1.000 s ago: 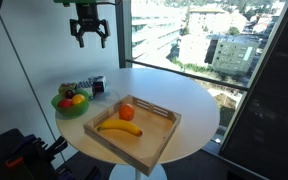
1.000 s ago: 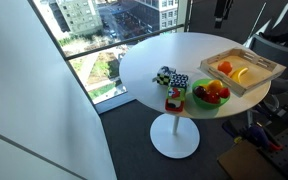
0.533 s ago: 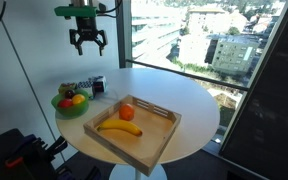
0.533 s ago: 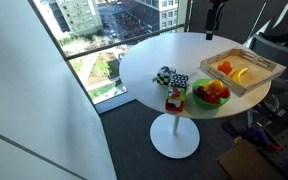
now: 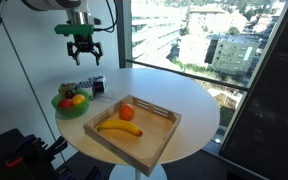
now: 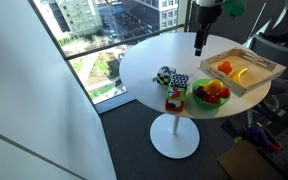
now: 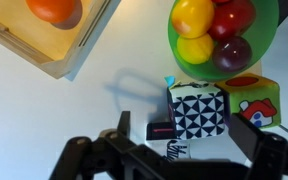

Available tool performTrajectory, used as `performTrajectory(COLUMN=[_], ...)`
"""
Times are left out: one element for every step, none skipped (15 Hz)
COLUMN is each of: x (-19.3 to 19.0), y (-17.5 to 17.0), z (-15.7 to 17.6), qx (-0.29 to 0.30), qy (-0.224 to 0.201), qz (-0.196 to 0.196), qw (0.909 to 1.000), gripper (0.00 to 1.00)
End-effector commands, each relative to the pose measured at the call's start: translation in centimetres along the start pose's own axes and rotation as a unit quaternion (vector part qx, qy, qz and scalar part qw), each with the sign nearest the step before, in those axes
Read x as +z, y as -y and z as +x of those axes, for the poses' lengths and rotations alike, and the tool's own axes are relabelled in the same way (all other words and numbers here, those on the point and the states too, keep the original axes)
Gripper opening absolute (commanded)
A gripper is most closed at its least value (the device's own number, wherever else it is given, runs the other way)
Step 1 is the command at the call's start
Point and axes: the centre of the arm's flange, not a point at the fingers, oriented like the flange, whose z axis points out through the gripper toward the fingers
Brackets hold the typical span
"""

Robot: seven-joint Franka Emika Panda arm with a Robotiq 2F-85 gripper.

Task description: Pick up the block with the number four on it and put it in the tray

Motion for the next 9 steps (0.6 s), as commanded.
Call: performTrajectory(x=[1.0, 1.3, 1.8, 2.2, 2.8, 3.3, 3.9, 4.4, 4.8], y=[1.2, 1.5, 1.8, 2.1, 2.3, 2.5, 2.7, 2.8, 2.8], z=[-0.3, -0.3, -0.3, -0.3, -0.3, -0.2, -0.2, -0.2, -0.1], qx=[-0.009, -0.01, -0.013, -0.015, -0.016, -0.017, -0.017, -0.018, -0.019], qy=[-0.023, -0.026, -0.028, -0.03, -0.028, -0.027, -0.024, -0.02, -0.016], qz=[0.002, 0.002, 0.005, 0.006, 0.007, 0.009, 0.01, 0.012, 0.015], qw=[0.9997, 0.9996, 0.9995, 0.9994, 0.9994, 0.9994, 0.9995, 0.9996, 0.9996], gripper=[1.0, 1.0, 1.0, 1.0, 1.0, 1.0, 1.0, 1.0, 1.0])
